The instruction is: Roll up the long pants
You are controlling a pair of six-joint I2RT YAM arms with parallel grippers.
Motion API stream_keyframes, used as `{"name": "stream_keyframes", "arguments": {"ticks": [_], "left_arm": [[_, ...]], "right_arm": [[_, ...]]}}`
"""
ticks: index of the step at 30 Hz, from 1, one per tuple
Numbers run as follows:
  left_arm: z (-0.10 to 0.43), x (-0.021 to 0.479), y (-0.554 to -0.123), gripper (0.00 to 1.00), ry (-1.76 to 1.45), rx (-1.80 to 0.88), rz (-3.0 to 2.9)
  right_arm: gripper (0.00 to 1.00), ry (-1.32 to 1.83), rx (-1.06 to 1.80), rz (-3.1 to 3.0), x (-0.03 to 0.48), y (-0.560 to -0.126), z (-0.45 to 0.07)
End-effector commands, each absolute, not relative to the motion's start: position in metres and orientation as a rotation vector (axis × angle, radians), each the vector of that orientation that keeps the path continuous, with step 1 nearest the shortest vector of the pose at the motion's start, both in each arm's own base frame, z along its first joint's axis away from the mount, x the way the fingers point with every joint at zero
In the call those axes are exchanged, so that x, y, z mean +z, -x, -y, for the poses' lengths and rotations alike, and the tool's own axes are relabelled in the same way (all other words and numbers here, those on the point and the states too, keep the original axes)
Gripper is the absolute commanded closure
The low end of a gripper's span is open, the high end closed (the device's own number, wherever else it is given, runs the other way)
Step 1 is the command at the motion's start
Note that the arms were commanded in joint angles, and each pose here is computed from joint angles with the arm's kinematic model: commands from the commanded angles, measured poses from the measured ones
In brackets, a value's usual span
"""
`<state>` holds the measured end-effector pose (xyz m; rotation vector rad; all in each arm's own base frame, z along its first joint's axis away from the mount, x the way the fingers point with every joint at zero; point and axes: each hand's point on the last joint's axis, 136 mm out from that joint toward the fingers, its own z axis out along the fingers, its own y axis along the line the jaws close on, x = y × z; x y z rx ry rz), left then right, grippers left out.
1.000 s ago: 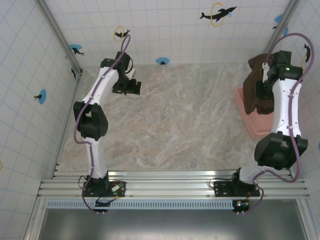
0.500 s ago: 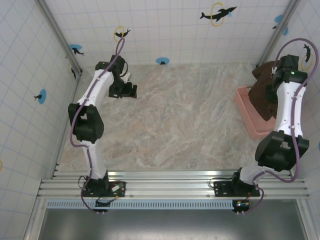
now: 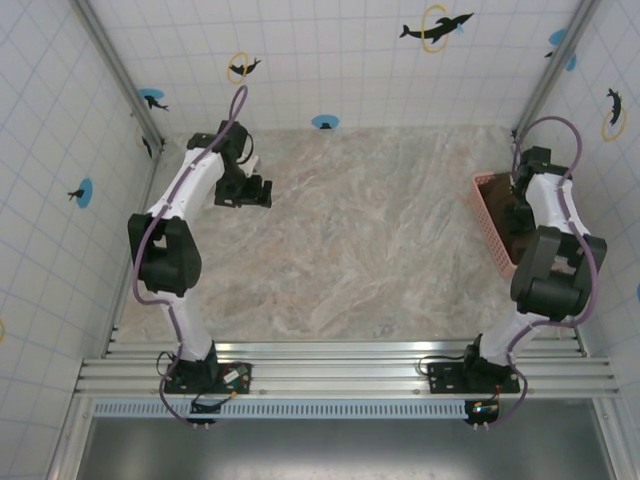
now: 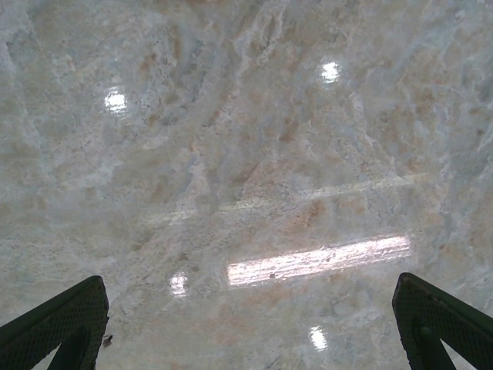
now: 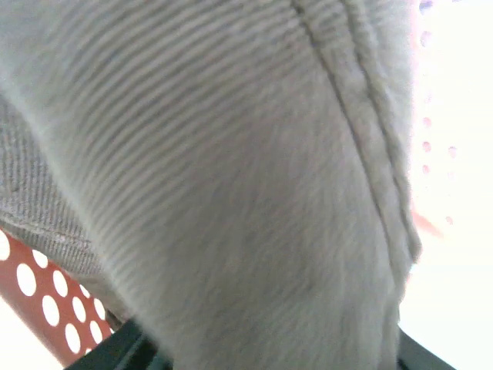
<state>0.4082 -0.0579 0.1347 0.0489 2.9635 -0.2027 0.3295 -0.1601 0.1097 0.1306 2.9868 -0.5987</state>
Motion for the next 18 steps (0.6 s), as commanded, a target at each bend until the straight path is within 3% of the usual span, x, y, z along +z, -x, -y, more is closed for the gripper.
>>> {"name": "stream_keyframes", "arguments": {"ticks": [1,7,8,15,18], "left_arm": [[0.049,0.139,-0.401,0.03,-0.079,-0.165,-2.926],[0.036,0.126,-0.390,0.03,-0.101,-0.140,-2.886],[0.033,0.125,-0.390,0.03,-0.108,-0.129,-2.870],[-0.005,0.130,-0.392,0.03,-0.077,0.030,-2.728],[-0.025,0.130,-0.393,0.03,-0.045,0.107,-2.632]], "right_arm": [[0.39,-0.236,-0.502,-2.977,0.100,-0.330,0.148],[0.28,-0.409,-0.516,-2.968,0.108,-0.309,0.149],[0.03,-0.428,-0.563,-2.935,0.118,-0.307,0.154],[0.03,-0.468,-0.664,-2.570,0.222,-0.302,0.169],[0.03,-0.518,-0.676,-2.522,0.239,-0.293,0.164]]}}
